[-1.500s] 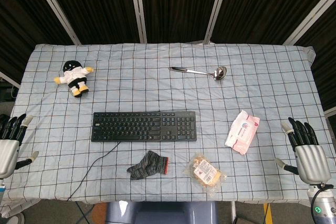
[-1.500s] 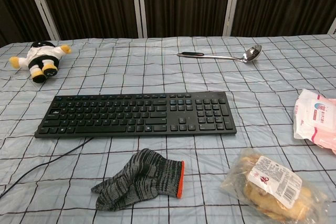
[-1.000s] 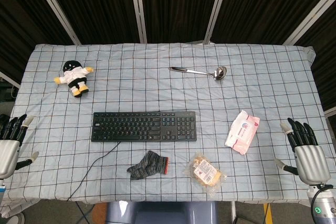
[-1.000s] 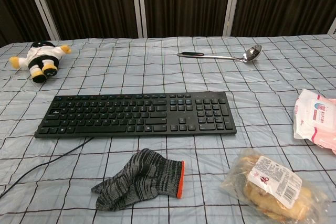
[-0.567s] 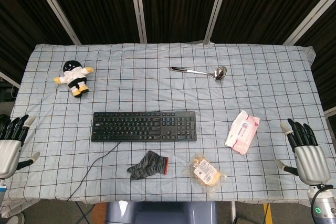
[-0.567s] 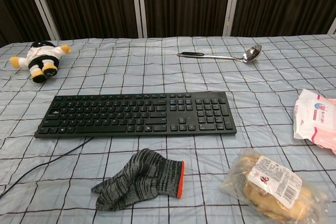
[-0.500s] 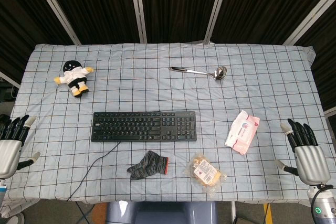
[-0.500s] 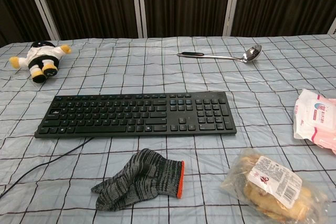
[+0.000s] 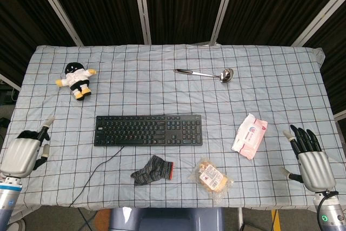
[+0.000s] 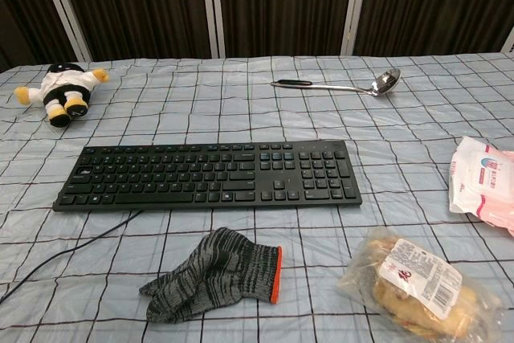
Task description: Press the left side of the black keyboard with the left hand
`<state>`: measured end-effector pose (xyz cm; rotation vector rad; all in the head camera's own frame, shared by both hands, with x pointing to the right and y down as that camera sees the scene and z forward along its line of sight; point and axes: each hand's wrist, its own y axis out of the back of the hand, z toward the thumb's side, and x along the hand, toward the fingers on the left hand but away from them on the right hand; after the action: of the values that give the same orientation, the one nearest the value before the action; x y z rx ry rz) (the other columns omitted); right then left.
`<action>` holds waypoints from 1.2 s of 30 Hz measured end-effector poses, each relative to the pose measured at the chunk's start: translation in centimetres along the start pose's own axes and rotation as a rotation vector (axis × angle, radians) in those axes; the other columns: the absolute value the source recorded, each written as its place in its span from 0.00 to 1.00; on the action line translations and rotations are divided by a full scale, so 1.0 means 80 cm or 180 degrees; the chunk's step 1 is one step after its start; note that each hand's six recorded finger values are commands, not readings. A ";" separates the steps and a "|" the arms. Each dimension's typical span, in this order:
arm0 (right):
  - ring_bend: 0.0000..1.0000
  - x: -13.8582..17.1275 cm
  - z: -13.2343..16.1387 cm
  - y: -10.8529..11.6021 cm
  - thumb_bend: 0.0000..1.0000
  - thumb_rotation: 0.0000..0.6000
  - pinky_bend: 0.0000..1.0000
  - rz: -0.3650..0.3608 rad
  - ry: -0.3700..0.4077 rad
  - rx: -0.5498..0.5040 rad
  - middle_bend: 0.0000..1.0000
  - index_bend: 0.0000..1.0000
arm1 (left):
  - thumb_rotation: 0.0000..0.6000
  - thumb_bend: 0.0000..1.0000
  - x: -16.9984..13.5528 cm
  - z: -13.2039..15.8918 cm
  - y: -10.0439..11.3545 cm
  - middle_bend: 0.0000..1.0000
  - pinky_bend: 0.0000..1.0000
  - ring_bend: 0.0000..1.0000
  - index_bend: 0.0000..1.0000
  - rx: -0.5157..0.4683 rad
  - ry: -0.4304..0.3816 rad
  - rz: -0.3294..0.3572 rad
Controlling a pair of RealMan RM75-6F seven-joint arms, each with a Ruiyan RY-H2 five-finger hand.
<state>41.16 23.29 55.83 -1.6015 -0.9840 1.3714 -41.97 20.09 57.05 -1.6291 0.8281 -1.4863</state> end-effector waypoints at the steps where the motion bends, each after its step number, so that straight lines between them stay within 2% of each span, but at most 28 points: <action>1: 0.00 0.000 0.000 0.000 0.05 1.00 0.00 0.0003 0.0001 -0.0002 0.00 0.07 | 1.00 0.96 0.004 0.007 0.000 0.77 0.49 0.67 0.00 -0.0029 -0.0024 -0.0054; 2: 0.00 0.000 0.000 0.000 0.05 1.00 0.00 0.0004 -0.0001 -0.0004 0.00 0.07 | 1.00 0.99 0.010 0.017 -0.001 0.79 0.50 0.69 0.00 -0.0056 -0.0057 -0.0132; 6: 0.00 0.000 -0.003 0.000 0.05 1.00 0.00 0.0010 -0.0032 -0.0022 0.00 0.07 | 1.00 1.00 0.030 0.041 -0.004 0.84 0.54 0.73 0.00 0.0014 -0.0133 -0.0359; 14: 0.00 -0.001 -0.004 0.000 0.05 1.00 0.00 0.0031 -0.0042 -0.0070 0.00 0.07 | 1.00 1.00 0.069 0.075 -0.018 0.84 0.55 0.73 0.00 0.0343 -0.0180 -0.0864; 20: 0.00 -0.002 -0.004 0.000 0.05 1.00 0.00 0.0046 -0.0049 -0.0106 0.00 0.07 | 1.00 1.00 0.095 0.110 -0.030 0.84 0.55 0.73 0.00 0.0471 -0.0261 -0.1153; 30: 0.00 -0.001 -0.003 0.001 0.05 1.00 0.00 0.0054 -0.0046 -0.0154 0.00 0.07 | 1.00 1.00 0.120 0.167 -0.058 0.84 0.55 0.73 0.00 0.0583 -0.0325 -0.1446; 36: 0.00 -0.001 -0.003 0.001 0.05 1.00 0.00 0.0060 -0.0042 -0.0178 0.00 0.07 | 1.00 1.00 0.133 0.186 -0.071 0.84 0.55 0.73 0.00 0.0692 -0.0284 -0.1518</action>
<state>41.42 23.15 55.82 -1.6487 -1.0258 1.3796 -26.21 15.39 66.85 -1.7850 0.2192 -1.7370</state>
